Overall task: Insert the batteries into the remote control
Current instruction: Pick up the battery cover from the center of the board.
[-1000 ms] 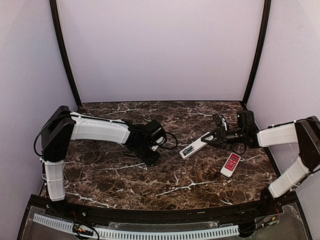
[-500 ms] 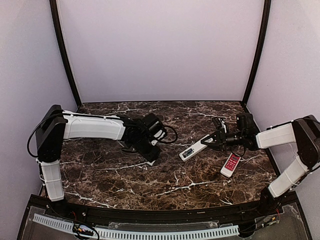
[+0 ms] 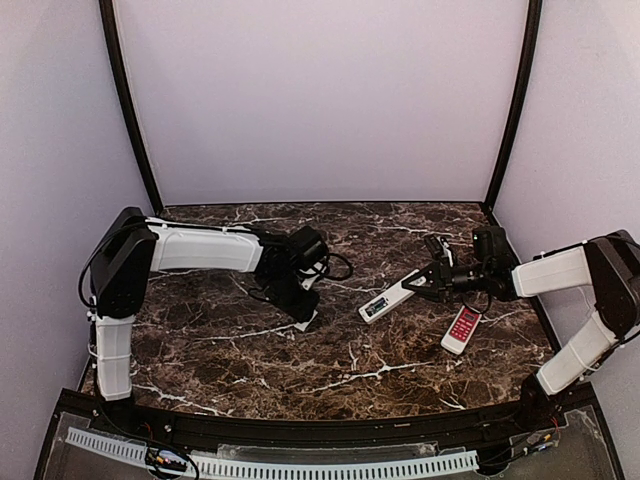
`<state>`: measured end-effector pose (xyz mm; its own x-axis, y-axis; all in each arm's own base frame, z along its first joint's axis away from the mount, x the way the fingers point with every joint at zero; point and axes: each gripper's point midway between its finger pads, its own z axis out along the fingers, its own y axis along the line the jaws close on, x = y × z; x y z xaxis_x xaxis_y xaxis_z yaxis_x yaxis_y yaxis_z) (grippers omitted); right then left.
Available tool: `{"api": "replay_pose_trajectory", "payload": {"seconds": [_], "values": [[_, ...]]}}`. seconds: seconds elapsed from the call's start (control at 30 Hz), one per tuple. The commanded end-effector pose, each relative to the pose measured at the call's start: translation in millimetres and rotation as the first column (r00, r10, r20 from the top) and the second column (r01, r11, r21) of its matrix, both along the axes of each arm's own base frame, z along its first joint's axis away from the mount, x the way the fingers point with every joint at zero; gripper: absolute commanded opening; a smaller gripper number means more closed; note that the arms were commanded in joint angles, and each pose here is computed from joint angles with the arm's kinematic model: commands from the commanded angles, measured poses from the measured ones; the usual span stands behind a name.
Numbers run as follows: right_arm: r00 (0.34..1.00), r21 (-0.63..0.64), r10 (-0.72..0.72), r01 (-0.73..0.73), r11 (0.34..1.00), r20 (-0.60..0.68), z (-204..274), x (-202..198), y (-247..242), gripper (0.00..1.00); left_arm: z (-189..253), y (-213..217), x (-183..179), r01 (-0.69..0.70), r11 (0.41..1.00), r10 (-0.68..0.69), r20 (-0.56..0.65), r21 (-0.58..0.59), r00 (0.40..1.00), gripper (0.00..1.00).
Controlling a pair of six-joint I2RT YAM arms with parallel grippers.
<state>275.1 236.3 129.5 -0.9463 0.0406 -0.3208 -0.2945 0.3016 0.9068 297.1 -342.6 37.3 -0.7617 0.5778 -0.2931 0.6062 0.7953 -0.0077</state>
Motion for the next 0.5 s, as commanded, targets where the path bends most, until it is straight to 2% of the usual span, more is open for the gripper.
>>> {"api": "replay_pose_trajectory", "payload": {"seconds": [0.0, 0.23, 0.47], "values": [[0.998, 0.014, 0.003, -0.004, 1.000, 0.061, 13.1, 4.9, -1.1, 0.00, -4.1, 5.6, -7.6, -0.007, 0.999, 0.010, -0.071, 0.037, 0.997, 0.45], [0.998, 0.011, 0.004, -0.005, 1.000, 0.060, 12.9, 4.9, -1.0, 0.00, -18.3, 6.9, -13.6, -0.002, 0.998, 0.009, -0.123, 0.060, 0.992, 0.41], [0.998, 0.011, 0.004, -0.005, 1.000, 0.064, 13.4, 5.0, -1.4, 0.00, -31.7, 9.1, -25.7, 0.003, 0.997, 0.012, -0.197, 0.079, 0.980, 0.33]]}}
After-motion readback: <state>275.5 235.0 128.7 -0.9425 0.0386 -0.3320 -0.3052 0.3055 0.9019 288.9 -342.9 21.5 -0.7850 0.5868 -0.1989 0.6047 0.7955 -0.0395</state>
